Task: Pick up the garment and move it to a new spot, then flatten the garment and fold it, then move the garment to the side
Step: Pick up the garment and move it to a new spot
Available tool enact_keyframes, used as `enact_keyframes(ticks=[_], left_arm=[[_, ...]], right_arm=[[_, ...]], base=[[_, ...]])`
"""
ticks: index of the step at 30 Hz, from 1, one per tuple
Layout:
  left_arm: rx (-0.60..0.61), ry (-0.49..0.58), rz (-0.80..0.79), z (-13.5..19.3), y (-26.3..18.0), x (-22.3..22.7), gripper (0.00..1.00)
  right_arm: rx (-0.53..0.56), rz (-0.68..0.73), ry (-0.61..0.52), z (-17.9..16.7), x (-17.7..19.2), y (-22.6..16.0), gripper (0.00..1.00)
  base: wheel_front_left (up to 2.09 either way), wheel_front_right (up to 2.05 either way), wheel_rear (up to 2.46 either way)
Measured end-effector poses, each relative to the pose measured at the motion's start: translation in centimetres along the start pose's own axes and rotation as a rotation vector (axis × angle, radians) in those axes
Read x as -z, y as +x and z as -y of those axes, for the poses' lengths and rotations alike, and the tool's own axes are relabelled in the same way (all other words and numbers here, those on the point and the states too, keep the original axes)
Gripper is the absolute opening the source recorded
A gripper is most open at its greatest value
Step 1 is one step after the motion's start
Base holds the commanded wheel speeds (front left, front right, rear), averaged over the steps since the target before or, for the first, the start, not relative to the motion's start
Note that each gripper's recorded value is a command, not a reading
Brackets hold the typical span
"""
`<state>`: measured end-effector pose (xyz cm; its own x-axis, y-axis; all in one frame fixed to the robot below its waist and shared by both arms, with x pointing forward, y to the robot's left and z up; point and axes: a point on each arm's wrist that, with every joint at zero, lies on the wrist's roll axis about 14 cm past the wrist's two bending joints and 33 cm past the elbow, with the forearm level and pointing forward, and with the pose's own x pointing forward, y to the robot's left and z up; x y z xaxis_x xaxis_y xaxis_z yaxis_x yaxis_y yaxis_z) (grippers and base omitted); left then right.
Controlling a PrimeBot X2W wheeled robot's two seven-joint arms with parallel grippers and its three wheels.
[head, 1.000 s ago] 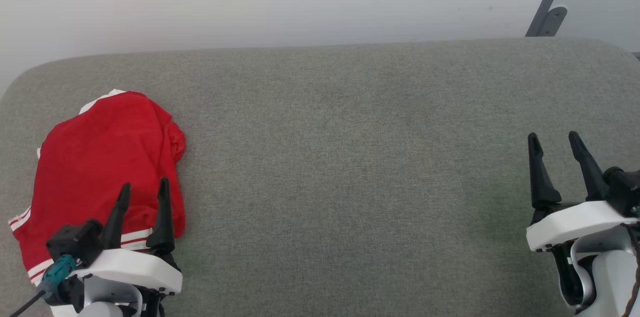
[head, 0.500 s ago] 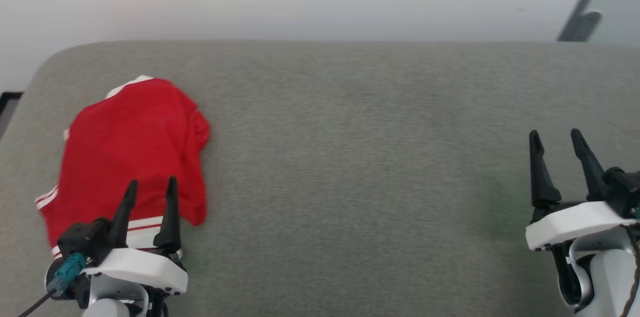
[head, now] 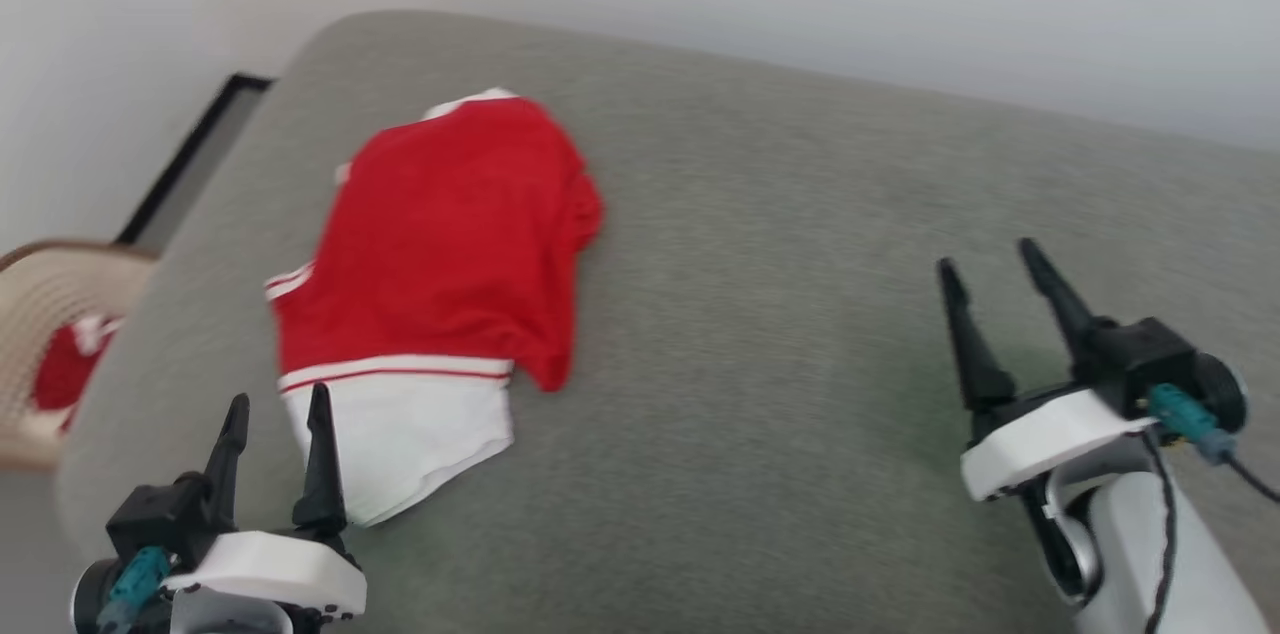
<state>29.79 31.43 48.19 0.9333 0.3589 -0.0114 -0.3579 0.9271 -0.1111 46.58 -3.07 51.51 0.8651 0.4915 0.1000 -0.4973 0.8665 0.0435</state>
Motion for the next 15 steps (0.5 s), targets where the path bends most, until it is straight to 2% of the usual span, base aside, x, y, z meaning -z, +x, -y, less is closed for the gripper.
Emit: enact_keyframes(ticks=[8, 12, 15], left_arm=[[-0.163, 0.015, 0.004, -4.8, -4.1, -0.2, 1.00], [-0.207, 0.013, 0.004, -6.0, -5.5, -0.2, 1.00], [-0.204, 0.010, -0.003, -5.8, -5.3, 0.0, 1.00]], right_arm=[[-0.233, -0.028, 0.034, -8.5, 1.5, 2.7, 1.00], [-0.296, -0.039, 0.049, -10.8, 1.9, 3.1, 1.00], [-0.308, -0.043, 0.048, -11.1, 2.1, 3.1, 1.00]], base=[[0.00, 0.00, 0.00], [0.00, 0.00, 0.00], [0.00, 0.00, 0.00]])
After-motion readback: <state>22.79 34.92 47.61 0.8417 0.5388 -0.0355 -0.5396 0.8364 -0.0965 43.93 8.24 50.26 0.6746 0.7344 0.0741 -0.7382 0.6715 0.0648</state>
